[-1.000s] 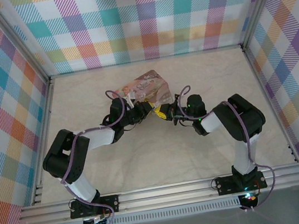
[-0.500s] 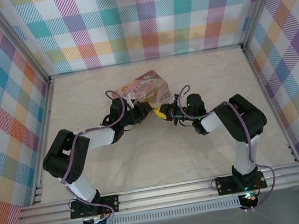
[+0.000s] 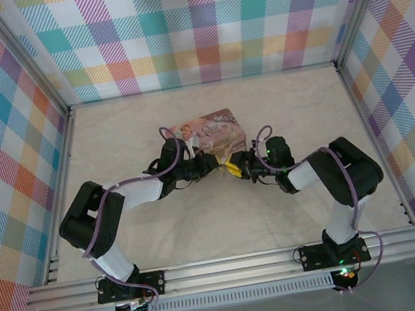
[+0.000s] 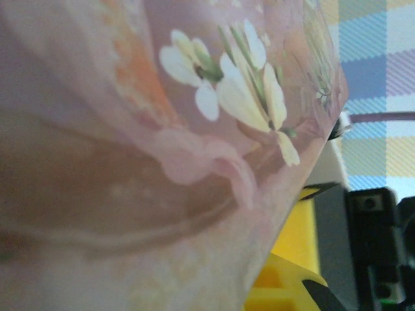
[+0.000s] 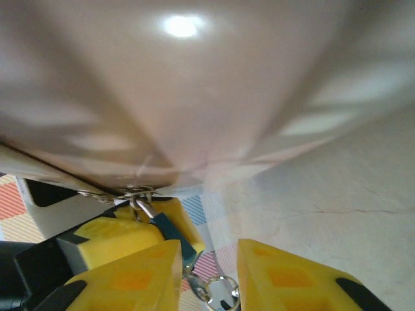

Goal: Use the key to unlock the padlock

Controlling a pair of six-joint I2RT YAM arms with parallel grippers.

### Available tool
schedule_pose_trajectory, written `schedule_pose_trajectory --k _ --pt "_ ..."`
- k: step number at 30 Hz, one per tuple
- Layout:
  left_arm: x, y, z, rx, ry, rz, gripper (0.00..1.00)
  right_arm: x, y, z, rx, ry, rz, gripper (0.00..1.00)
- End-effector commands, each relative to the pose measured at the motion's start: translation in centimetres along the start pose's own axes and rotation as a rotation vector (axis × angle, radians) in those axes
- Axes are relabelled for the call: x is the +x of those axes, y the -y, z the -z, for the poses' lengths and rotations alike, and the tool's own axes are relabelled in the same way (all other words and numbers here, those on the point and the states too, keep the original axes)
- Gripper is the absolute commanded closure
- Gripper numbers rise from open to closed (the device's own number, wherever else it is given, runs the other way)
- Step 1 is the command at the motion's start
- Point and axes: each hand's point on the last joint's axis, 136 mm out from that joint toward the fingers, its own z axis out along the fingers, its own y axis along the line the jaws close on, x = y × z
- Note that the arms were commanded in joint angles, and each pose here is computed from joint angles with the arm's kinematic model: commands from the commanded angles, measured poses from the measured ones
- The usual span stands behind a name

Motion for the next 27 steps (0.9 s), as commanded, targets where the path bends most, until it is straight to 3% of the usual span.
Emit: schedule_pose_trajectory --k 1,13,20,27 --pt "0.4 2.7 0.8 0.057 -0.045 -0.053 0.93 0.2 1.1 1.7 0.074 0.024 0.07 0.69" --pt "0.2 2.4 0.7 0.035 -0.041 -0.04 0.92 1.7 2.8 7.0 0.436 0.034 0.356 0.6" --pt "0.3 2.3 0.8 0.03 -0.046 -0.038 0.91 2.7 2.0 7.2 0.498 -0.001 0.509 0.49" --pt "1.0 2.2 0.6 0.027 -0.096 -0.039 0.91 3.9 0.8 6.1 0.539 -0.053 0.704 0.45"
